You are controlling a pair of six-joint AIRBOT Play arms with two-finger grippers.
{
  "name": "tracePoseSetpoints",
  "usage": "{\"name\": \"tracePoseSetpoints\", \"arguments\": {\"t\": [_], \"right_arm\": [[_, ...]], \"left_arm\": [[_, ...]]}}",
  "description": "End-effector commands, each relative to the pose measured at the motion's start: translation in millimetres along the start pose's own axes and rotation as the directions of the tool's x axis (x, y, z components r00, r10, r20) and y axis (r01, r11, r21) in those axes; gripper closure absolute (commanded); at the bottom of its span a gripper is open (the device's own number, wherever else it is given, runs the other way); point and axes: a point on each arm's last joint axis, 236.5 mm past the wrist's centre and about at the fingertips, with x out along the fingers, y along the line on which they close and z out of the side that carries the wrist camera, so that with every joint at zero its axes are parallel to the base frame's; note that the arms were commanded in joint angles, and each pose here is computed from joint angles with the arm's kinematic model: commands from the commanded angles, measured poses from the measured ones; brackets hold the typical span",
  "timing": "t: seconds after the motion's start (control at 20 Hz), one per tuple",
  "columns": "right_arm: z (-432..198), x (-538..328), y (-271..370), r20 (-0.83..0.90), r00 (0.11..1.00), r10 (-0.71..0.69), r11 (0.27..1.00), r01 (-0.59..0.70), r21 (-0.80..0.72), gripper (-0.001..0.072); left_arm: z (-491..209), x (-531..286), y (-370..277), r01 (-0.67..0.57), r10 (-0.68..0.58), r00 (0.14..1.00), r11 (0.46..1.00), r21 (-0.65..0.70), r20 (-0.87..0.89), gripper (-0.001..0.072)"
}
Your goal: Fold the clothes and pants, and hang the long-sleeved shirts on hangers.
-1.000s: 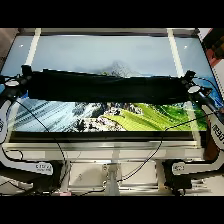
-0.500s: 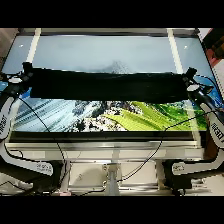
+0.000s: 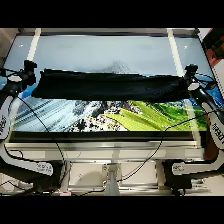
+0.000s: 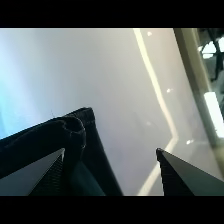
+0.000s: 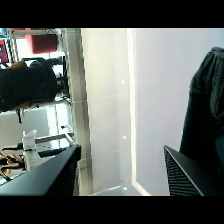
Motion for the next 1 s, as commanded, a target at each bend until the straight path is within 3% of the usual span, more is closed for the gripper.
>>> {"name": "tracePoseSetpoints", "arguments": {"t": [0.0,0.15,0.3,0.35,0.45,0.8,0.95], "right_arm": [[-6,-7,10,-0.031,0.999,0.013,0.984,-0.018,-0.177,0.0123],[-13,-15,7,-0.073,0.997,-0.032,0.911,-0.001,-0.413,0.0123],[-15,-27,-13,-0.157,0.969,-0.193,0.744,0.04,-0.667,0.0124],[-15,-32,-19,-0.189,0.949,-0.254,0.672,0.033,-0.74,0.0124],[-9,-43,-28,-0.23,0.911,-0.341,0.592,0.018,-0.806,0.0125],[6,-53,-40,-0.245,0.878,-0.411,0.572,0.04,-0.819,0.0128],[6,-53,-40,-0.245,0.878,-0.411,0.572,0.04,-0.819,0.0128]], "left_arm": [[-12,-13,12,-0.019,0.056,0.992,0.952,0.305,-0.113,0.0079],[-13,-28,47,-0.051,0.154,0.951,0.933,0.357,-0.267,0.0079],[7,-43,76,-0.079,0.229,0.891,0.928,0.363,-0.392,0.0066],[11,-48,83,-0.063,0.241,0.864,0.923,0.381,-0.441,0.0032],[10,-54,91,-0.002,0.256,0.801,0.905,0.426,-0.542,0.0008],[-11,-19,106,0.114,0.244,0.688,0.894,0.434,-0.684,0.0011],[-27,1,102,0.202,0.185,0.687,0.88,0.43,-0.703,0.001]]}}
